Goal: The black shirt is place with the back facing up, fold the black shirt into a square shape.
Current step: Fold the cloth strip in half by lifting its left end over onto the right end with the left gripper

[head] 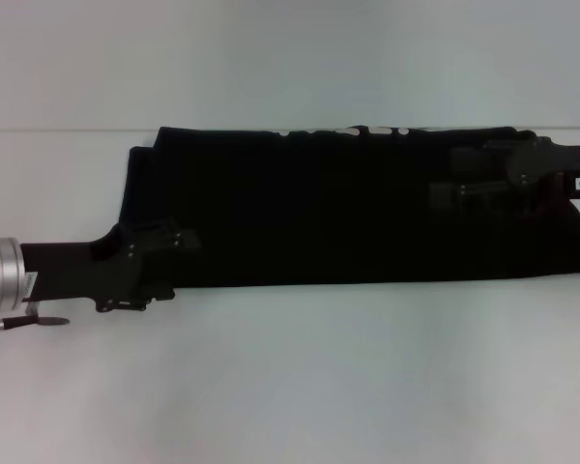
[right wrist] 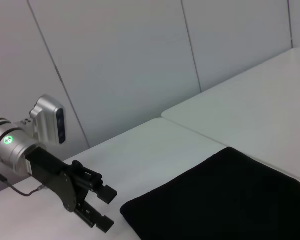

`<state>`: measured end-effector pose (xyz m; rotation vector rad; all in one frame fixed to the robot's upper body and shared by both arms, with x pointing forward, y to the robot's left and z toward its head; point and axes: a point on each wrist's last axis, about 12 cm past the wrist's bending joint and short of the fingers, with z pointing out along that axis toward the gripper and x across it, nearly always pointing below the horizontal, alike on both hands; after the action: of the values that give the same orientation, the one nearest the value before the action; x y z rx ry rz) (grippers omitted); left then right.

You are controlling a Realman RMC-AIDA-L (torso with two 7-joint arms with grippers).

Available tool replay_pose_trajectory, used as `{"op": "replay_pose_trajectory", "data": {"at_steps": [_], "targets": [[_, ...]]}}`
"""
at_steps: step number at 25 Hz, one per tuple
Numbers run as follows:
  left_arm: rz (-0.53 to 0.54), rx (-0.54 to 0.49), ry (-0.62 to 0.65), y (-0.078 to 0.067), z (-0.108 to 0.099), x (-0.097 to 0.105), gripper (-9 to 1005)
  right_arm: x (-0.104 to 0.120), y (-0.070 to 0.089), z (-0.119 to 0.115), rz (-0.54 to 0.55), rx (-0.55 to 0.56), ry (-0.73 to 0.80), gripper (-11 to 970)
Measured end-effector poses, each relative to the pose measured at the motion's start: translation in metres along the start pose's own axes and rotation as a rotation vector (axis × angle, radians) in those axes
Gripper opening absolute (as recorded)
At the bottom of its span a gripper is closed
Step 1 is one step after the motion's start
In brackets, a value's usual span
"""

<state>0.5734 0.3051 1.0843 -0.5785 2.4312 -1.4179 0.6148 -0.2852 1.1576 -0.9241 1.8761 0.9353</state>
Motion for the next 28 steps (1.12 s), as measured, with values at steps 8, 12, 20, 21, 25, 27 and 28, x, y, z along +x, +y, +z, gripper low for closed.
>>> {"op": "replay_pose_trajectory", "data": {"at_steps": [8,12,20,21,25,27,28], "targets": [[-0.188,0.004,-0.083,0.016,-0.002,0.001,908,-0.005,0.001,0.005,-0.019,-0.005,-0.031,911],[-0.245,0.016,-0.118,0.02,-0.004,-0.001,909,-0.007,0.002,0.008,-0.032,-0.009,-0.034,912],[-0.314,0.004,-0.142,0.029,-0.003,0.002,908,-0.011,0.002,0.009,-0.04,-0.009,-0.041,911],[-0.321,0.003,-0.146,0.03,-0.004,0.002,908,-0.011,0.002,0.01,-0.039,-0.009,-0.041,911],[-0.339,-0.004,-0.165,0.035,-0.007,0.002,908,-0.011,0.002,0.011,-0.035,-0.01,-0.049,911],[-0.346,-0.013,-0.174,0.037,-0.008,0.002,909,-0.011,0.002,0.011,-0.033,-0.01,-0.051,911],[-0.349,-0.017,-0.177,0.038,-0.008,0.002,909,-0.011,0.002,0.011,-0.033,-0.01,-0.051,911]]}}
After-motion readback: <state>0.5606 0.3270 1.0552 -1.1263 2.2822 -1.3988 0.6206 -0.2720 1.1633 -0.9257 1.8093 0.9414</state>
